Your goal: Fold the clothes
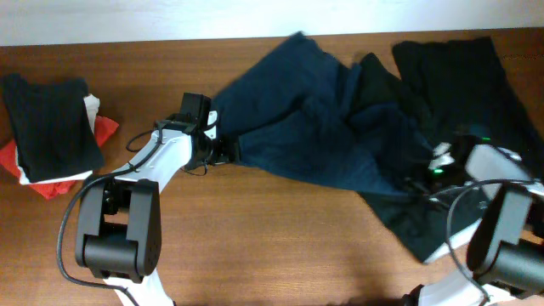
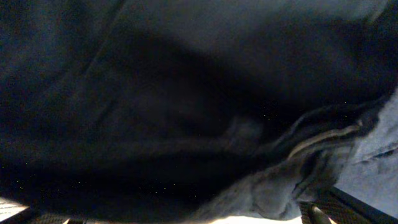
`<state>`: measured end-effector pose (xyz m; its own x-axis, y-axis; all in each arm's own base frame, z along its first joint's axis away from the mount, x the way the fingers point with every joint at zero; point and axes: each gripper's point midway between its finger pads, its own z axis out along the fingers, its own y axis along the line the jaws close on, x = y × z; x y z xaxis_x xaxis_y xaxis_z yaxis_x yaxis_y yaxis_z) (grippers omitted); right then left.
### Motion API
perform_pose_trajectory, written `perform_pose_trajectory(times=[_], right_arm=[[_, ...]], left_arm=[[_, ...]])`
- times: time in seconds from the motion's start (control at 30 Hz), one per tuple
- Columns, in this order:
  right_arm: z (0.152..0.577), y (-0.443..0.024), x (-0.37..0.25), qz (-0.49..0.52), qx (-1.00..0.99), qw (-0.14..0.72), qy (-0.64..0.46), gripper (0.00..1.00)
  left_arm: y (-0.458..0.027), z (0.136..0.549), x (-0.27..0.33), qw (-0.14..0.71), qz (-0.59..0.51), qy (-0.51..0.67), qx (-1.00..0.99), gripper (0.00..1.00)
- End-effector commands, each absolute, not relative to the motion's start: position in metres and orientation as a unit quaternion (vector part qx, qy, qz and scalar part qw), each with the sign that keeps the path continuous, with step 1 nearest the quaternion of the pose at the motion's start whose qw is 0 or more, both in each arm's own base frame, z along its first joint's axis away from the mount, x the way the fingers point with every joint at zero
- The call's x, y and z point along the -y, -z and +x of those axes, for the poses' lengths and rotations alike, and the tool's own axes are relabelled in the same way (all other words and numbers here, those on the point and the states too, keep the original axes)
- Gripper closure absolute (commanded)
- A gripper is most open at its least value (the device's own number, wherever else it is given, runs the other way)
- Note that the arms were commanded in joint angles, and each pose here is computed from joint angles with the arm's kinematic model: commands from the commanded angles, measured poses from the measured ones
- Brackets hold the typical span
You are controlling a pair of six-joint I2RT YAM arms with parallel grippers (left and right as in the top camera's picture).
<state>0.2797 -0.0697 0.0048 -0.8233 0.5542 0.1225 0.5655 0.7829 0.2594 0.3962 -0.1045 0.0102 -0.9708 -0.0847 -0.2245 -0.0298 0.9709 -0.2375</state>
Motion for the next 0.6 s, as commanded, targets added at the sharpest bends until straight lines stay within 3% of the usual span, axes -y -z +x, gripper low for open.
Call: perform_pose_trajectory(times=[0.0,0.2,0.23,0.27,0.3,0.33,0.37,0.57], right_arm=[[0.252,-0.005,0.158,-0.400,0.916,0.033,0.021,0.38],[0.255,-0.018,0.174,-0.436,0.898,0.015,0.058,0.37],[0.257,-0.018,0.171,-0.430,0.901,0.016,0.059,0.34],[0.259,-0.018,0.168,-0.424,0.903,0.016,0.058,0.33],[0.260,-0.018,0.166,-0.421,0.905,0.016,0.058,0.33],[0.260,-0.018,0.165,-0.420,0.905,0.016,0.058,0.33],[0.260,-0.018,0.165,-0.421,0.905,0.017,0.058,0.33],[0.260,-0.018,0.165,-0.421,0.905,0.018,0.058,0.32]], left_arm=[[0.012,0.388,0.087,0.097,-0.037,0.077,-0.992,0.01],[0.005,0.397,0.109,0.113,-0.028,0.140,-0.983,0.01],[0.004,0.399,0.110,0.115,-0.038,0.145,-0.982,0.07],[0.003,0.402,0.110,0.120,-0.042,0.146,-0.981,0.23],[0.003,0.406,0.106,0.129,-0.044,0.132,-0.982,0.77],[0.004,0.408,0.100,0.134,-0.049,0.118,-0.983,0.94],[0.005,0.411,0.091,0.142,-0.056,0.100,-0.983,1.00],[-0.031,0.455,-0.007,0.195,-0.166,0.094,-0.962,1.00]])
